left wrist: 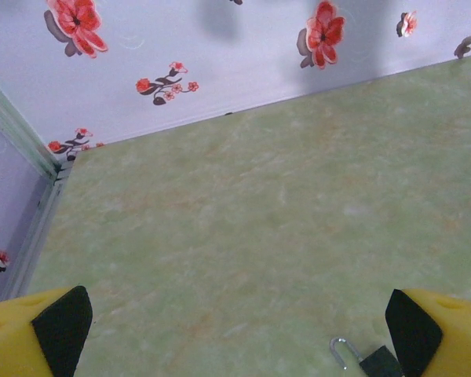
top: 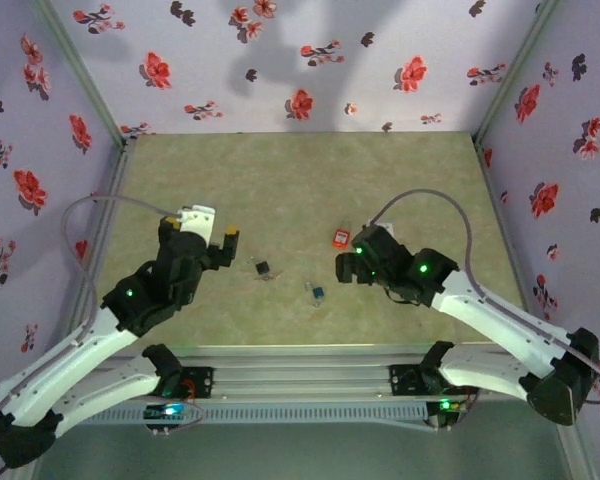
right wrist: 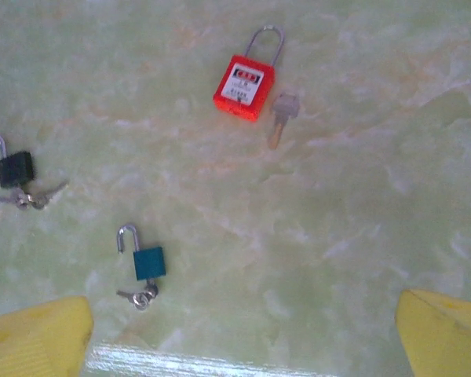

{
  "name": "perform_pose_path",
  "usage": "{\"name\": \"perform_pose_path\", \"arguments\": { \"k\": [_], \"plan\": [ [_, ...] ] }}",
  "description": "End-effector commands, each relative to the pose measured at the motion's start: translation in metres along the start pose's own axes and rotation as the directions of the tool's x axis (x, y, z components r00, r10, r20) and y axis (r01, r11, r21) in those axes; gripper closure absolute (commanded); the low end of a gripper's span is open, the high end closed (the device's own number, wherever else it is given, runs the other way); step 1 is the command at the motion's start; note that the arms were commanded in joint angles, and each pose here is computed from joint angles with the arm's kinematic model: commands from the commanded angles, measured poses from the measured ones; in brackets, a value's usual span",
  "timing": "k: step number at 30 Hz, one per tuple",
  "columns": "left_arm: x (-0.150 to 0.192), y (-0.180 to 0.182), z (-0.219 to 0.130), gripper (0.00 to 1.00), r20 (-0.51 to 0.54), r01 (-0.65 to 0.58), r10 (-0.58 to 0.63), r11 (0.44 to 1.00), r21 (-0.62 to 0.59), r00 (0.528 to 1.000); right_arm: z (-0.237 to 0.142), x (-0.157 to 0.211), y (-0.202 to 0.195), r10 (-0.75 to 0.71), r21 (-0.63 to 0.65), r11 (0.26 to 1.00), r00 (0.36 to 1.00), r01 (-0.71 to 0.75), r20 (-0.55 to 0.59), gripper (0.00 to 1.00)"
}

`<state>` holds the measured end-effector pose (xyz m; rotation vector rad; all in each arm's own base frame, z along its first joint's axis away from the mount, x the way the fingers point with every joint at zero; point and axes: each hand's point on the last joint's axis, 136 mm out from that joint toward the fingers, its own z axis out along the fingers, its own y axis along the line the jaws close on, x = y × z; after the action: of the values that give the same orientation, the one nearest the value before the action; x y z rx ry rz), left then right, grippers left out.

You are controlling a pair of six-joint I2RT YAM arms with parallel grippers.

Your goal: Lock with the key

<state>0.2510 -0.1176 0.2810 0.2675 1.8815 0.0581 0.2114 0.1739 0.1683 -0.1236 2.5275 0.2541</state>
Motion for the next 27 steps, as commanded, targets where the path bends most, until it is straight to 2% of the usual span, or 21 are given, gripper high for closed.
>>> {"name": "perform_pose_path", "arguments": {
  "k": [1, 5, 10, 21, 27],
  "plan": [
    [0.016, 0.002, 0.0, 0.0, 0.011, -0.029, 0.029, 1.0, -0.005, 1.0, 0.002, 0.008, -0.002, 0.01, 0.044, 0.999, 1.0, -0.011, 0.029, 0.01],
    [0.023, 0.005, -0.002, 0.0, 0.037, 0.017, -0.017, 1.0, -0.007, 0.999, 0.002, 0.019, 0.016, -0.021, 0.011, 1.0, 0.999, 0.021, 0.044, 0.0],
    [0.024, 0.009, -0.002, 0.0, 0.035, -0.024, 0.025, 0.999, -0.031, 0.999, 0.005, 0.029, 0.041, -0.074, -0.014, 0.997, 0.995, 0.075, 0.065, 0.0],
    [0.026, 0.008, 0.002, 0.0, 0.033, -0.07, 0.072, 0.997, -0.043, 0.997, 0.015, 0.042, 0.084, -0.261, 0.06, 0.964, 0.964, 0.258, 0.052, 0.01],
    [0.023, 0.011, -0.001, 0.0, 0.044, -0.05, 0.053, 0.997, -0.051, 0.998, 0.02, 0.044, 0.1, -0.206, -0.042, 0.977, 0.973, 0.211, 0.109, 0.01]
  ]
}}
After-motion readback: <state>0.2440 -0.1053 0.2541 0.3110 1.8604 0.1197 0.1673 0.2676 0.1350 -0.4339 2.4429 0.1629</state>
